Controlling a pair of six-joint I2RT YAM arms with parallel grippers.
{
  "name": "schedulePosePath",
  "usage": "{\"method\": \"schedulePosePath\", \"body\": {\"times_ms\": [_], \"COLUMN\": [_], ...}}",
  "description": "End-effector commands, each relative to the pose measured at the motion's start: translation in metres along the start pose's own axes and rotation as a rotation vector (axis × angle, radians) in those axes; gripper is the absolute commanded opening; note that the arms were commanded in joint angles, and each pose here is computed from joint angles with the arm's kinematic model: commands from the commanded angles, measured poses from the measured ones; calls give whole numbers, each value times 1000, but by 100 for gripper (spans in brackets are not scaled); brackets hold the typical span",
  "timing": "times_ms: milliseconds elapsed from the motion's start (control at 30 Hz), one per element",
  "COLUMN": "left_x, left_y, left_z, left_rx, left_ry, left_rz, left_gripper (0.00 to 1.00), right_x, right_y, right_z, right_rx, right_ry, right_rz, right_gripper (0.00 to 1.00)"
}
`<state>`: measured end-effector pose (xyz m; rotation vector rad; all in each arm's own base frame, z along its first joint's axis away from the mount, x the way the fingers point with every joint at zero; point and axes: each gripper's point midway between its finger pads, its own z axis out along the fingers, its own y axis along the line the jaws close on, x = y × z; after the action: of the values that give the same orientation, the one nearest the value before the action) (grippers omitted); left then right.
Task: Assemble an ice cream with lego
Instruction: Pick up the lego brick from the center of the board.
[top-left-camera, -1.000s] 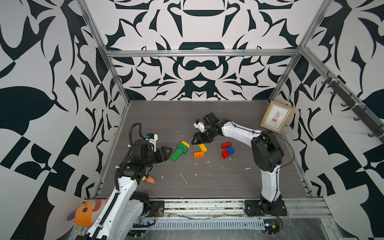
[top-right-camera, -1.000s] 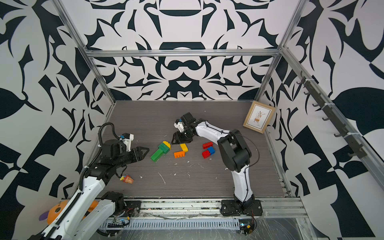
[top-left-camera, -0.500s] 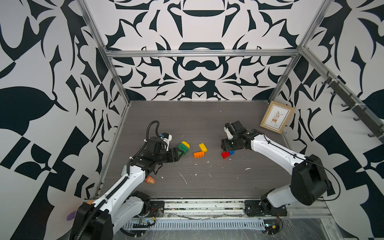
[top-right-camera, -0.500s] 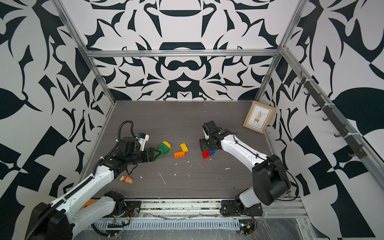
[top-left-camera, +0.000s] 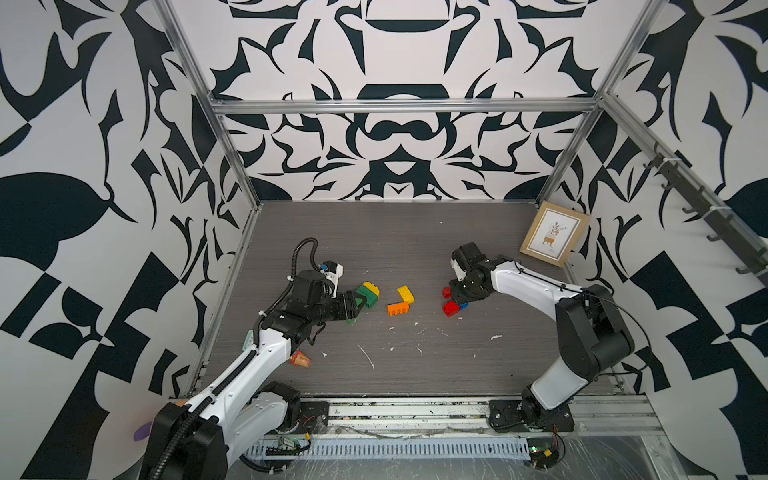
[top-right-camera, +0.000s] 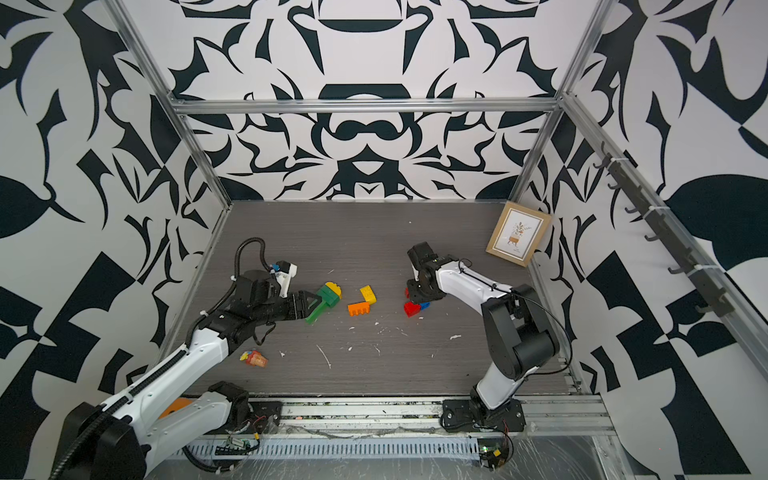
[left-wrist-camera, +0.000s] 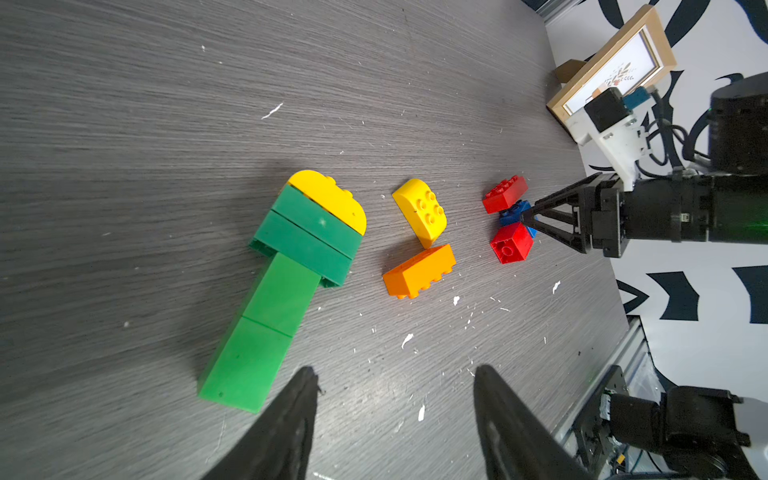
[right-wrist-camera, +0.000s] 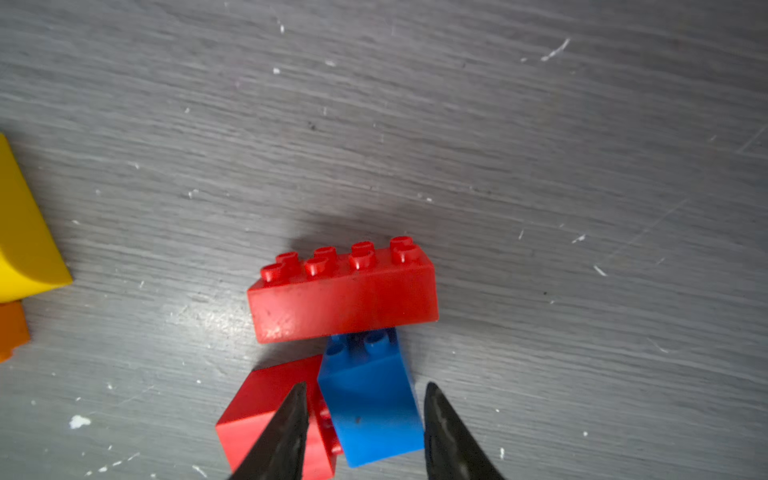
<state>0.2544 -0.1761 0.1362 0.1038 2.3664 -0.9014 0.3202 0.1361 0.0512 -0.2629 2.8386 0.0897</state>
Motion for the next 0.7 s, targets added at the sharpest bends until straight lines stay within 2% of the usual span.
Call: {"method": "schedulePosePath", "body": {"times_ms": [0,133,367,567,667], "left_x": [-9,-10,-7,-6,-6], "left_y": [-3,-2,2,4,4], "left_z": [-1,-1,3,5,5], "left_rx": [-2,-6,-16,-23,-23], "left_ry": [-24,-25,-20,-10,-11], "left_rz": [25,32,27,26,26], "left_gripper": [64,64,64,64,64], "right_x": [-6,-4,2,6,1], "right_y": [-7,-11,-29,-44,-34], "right_z": [-2,-4,-11,-17,-25], "right_rx": [-10,-24,12,77,21], "right_ry": [-19,-30,-23,-4,-34], "right_rz": [21,54,93,84,63], "right_gripper": [47,42,42,49,52]}}
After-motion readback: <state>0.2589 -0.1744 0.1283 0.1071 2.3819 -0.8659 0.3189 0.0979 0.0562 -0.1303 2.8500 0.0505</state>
